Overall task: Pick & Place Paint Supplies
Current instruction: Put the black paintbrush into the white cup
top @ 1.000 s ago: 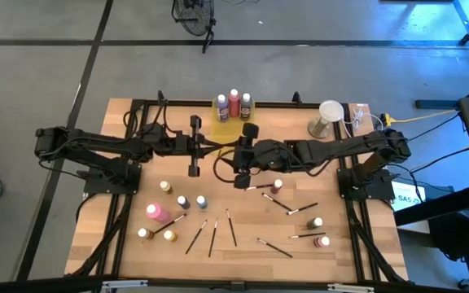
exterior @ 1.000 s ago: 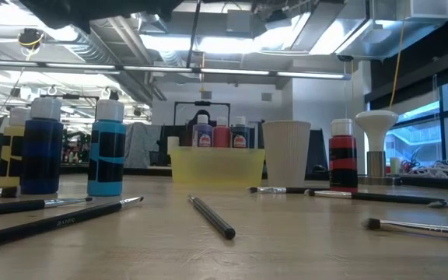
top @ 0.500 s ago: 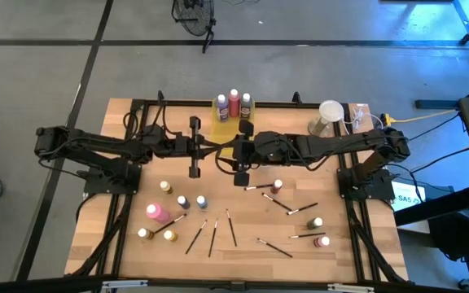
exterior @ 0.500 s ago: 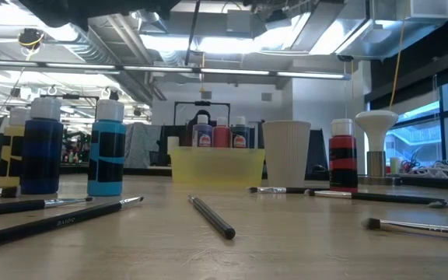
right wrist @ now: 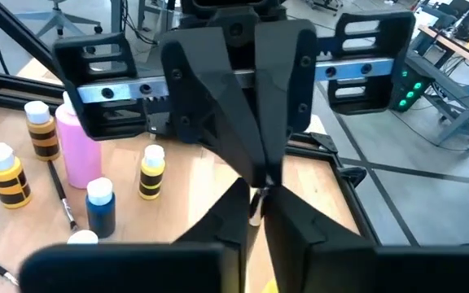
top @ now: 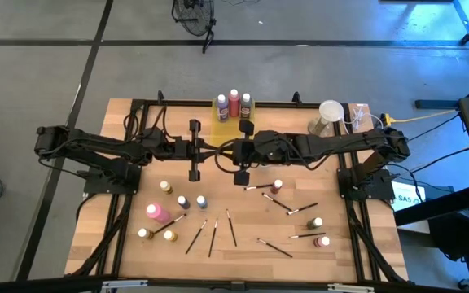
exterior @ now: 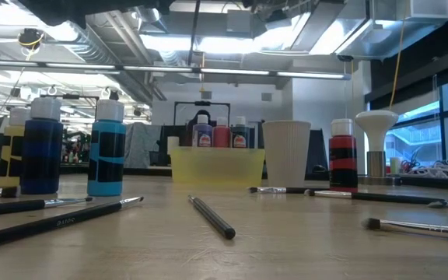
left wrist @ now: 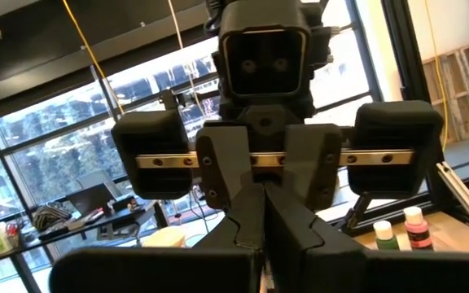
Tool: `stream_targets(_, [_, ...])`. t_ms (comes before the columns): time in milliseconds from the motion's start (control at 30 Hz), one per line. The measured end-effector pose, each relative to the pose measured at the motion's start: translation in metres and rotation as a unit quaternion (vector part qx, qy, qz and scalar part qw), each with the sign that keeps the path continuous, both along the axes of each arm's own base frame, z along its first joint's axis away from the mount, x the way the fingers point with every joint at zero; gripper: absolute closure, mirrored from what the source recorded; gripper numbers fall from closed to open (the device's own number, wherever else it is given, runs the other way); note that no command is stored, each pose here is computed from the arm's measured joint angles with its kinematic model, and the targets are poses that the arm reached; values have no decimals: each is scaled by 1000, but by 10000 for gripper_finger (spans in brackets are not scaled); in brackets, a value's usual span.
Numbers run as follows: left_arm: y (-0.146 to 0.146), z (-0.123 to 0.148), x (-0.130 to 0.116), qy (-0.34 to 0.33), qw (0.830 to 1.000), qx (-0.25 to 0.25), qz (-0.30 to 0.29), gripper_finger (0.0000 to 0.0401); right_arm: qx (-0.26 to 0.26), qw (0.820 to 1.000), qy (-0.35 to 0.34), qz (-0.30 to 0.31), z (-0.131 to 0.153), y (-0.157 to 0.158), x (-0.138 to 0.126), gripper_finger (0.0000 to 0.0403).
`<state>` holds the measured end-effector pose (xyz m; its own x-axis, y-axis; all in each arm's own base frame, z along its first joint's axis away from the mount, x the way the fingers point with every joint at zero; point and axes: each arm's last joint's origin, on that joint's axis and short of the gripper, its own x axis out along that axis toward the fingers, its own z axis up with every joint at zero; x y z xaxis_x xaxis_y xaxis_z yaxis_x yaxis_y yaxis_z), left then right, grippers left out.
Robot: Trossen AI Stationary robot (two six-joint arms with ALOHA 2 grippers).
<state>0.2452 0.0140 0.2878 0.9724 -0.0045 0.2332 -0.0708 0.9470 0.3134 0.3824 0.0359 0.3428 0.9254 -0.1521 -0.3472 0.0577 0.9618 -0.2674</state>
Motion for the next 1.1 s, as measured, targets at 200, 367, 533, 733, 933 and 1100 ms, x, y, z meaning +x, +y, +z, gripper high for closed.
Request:
stream_targets(200, [0,0,0,2,1000,-1,-1,399,-1,1000,4,0,-1,0,0,385])
stream_targets(367, [0,0,0,1,1000,4,1,391,-1,1000,6,0,-1,0,0,386])
stream_targets(533, [1,2,-1,-4,1000,12,5,355,2,1000,29,-1,-5,0,-2,387])
stream_targets(733, [2,12,-14,-7,999,26,44,297,30,994,104,-33,-13,-1,-17,388])
stream_targets(933, [6,16,-27,23,990,26,135,261,30,979,127,-159,0,0,-50,388])
stream_targets(1100, [7,16,-29,29,987,26,157,256,76,967,118,-213,21,-6,-84,388])
